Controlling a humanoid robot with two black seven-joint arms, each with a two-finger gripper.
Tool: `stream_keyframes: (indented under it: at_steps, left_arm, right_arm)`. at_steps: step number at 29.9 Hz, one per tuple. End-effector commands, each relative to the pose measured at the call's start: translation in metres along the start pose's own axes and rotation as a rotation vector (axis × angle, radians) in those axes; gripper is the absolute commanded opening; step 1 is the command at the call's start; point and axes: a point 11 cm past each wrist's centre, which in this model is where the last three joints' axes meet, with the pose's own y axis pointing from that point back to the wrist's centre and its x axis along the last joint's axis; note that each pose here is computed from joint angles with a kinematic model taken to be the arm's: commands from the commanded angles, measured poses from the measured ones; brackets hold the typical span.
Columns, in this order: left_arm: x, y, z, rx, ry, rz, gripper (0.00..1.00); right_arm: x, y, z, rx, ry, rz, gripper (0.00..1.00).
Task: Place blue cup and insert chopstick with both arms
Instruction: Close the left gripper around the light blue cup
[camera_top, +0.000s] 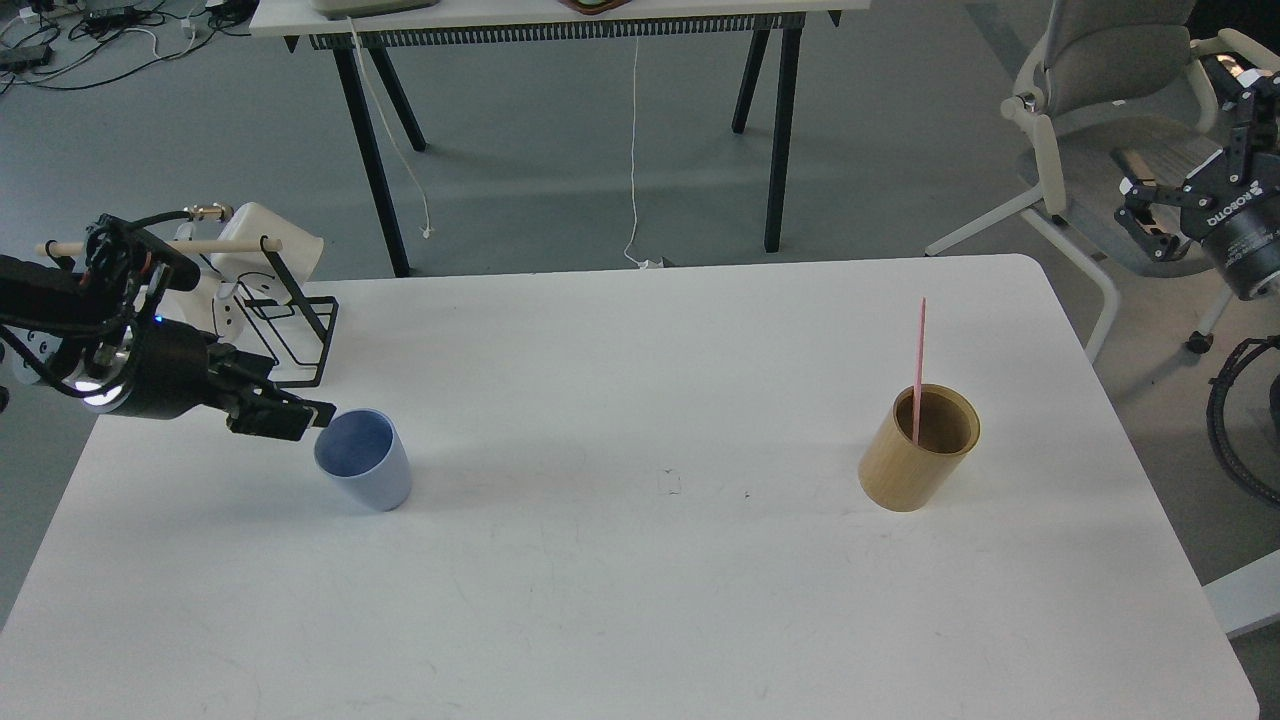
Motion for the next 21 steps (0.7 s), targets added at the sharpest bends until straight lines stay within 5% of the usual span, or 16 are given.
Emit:
stream_keyframes:
  at_steps: [1,17,21]
  left_arm:
    - [-0.007,-0.012,-0.001,-0.006,0.019,-0.02,1.0]
    - [-0.018,-0.053,-0.007,-0.002,0.085,-0.059,0.97]
    - [-0.02,-0.059,-0.002,-0.029,0.12,-0.052,0.85]
  right_arm:
    - [0.0,0.0,0.0,-0.001,0.0,0.0,0.97]
    - [0.006,0.008,0.004,-0.015,0.003,0.016,0.97]
    - [0.007,0.01,0.006,-0.02,0.003,0.019,0.97]
